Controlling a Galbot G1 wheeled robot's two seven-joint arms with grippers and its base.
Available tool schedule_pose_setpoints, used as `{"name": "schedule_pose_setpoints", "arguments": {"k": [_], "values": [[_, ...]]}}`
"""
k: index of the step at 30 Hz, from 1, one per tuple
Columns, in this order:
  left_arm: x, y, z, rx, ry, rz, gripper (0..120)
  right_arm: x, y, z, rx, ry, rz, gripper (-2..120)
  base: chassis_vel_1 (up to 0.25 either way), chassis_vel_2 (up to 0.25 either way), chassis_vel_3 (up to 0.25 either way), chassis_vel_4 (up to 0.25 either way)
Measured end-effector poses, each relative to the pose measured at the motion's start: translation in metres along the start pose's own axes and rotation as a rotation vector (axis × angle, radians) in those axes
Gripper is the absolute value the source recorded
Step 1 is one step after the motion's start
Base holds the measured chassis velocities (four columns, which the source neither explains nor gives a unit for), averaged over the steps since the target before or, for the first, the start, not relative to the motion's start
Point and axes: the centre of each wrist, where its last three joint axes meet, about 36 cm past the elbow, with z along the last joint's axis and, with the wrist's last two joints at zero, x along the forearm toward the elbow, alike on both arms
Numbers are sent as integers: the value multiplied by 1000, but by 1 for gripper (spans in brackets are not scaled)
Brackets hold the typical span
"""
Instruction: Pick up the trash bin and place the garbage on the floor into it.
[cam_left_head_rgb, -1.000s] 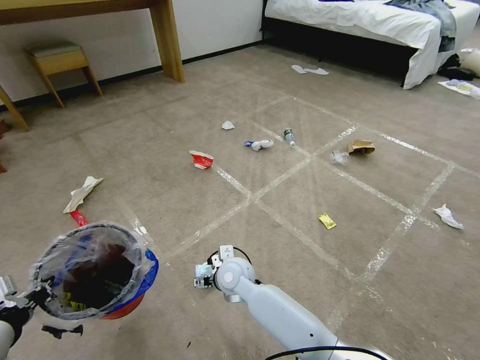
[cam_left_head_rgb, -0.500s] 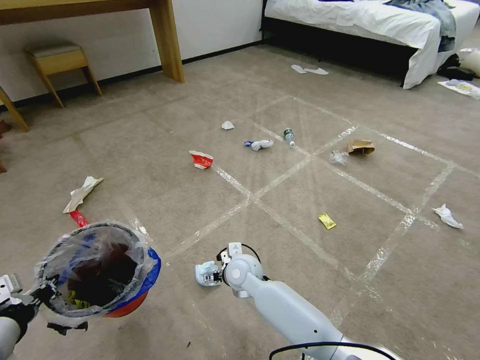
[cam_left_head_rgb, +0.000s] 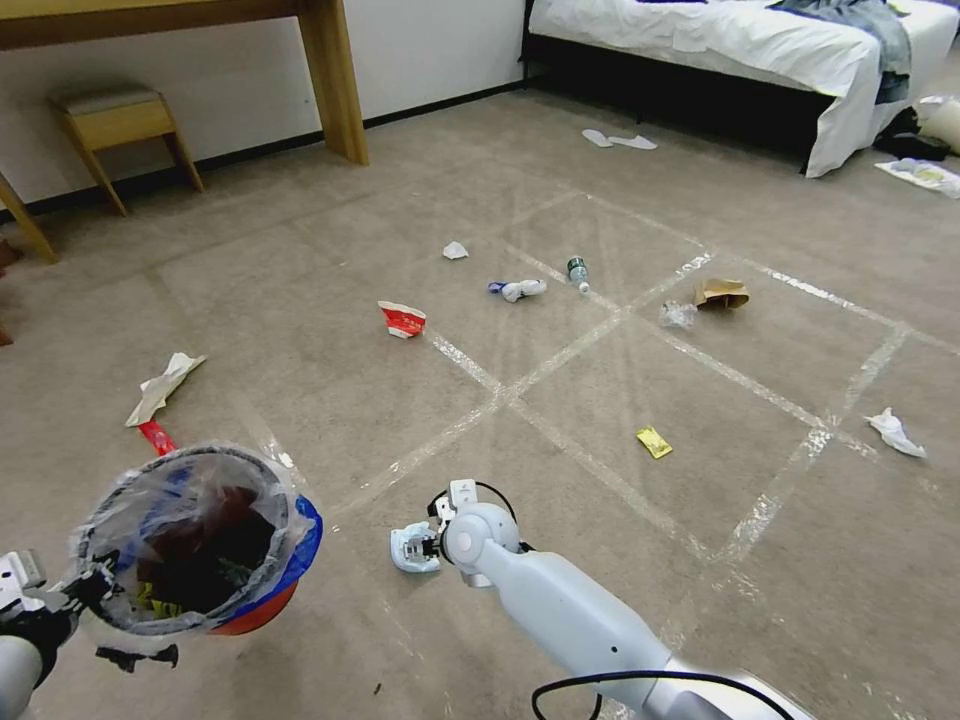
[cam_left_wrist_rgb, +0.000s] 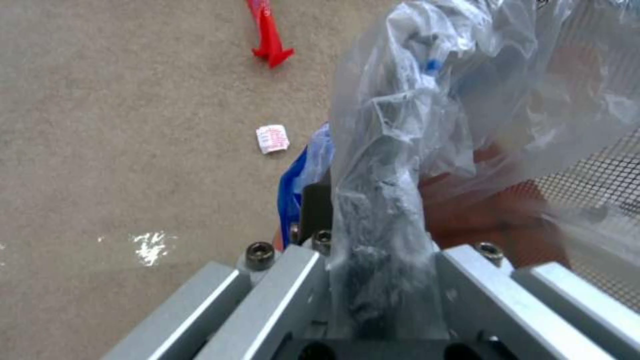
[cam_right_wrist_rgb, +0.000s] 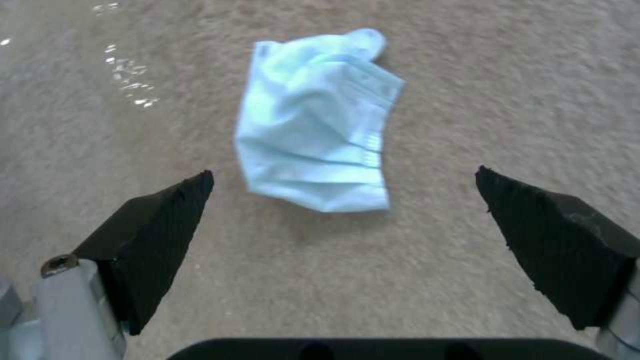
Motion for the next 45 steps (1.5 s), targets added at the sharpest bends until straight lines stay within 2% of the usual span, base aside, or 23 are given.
{"name": "schedule_pose_setpoints", "arguments": {"k": [9,20,45], "values": [[5,4,-2,1,-9,-12,0,-17,27,-1,64,18,-42,100,0,0,0,0],[5,9,-5,3,-9,-20,0,-39,47,-5,95,9,-51,100,0,0,0,0],[10,11,-3,0,-12,-11,0,-75,3,-5,90,-9,48,100,0,0,0,0]]}}
